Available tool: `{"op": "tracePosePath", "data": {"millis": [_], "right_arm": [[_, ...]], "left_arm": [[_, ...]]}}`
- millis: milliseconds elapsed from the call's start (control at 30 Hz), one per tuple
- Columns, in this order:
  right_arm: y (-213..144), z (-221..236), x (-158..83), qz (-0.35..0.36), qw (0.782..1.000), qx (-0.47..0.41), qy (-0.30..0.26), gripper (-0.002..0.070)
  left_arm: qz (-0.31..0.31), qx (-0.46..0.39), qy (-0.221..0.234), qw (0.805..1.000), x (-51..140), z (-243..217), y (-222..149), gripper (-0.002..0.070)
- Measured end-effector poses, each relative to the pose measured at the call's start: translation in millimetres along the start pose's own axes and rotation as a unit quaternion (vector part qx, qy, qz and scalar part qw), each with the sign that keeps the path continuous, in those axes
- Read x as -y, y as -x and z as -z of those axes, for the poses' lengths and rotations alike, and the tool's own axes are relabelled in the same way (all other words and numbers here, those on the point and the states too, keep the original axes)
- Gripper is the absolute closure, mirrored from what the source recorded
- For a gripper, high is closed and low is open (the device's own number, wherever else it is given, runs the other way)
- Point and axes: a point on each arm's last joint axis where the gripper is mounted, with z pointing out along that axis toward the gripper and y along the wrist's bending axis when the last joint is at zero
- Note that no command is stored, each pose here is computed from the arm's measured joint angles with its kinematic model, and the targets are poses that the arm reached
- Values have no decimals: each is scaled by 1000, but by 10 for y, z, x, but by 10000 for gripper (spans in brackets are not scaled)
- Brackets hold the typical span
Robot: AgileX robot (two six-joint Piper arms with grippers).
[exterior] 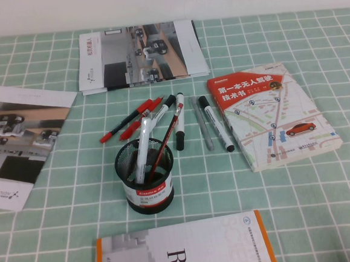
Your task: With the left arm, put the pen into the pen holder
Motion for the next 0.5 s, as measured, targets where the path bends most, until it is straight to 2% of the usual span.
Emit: {"op": "tracePosePath", "data": {"millis": [167, 267, 500], "right_arm": [[0, 0, 0, 0, 1000, 0, 0, 696], [0, 0, 0, 0, 1000, 0, 0, 696], [0, 0, 0, 0, 1000, 0, 0, 696]], "left_arm": [[-5, -51, 11, 999, 220, -78, 368, 678], [-35, -95, 18, 995, 351, -174, 581, 678], [-113, -220, 22, 969, 632, -514, 1025, 678]]}}
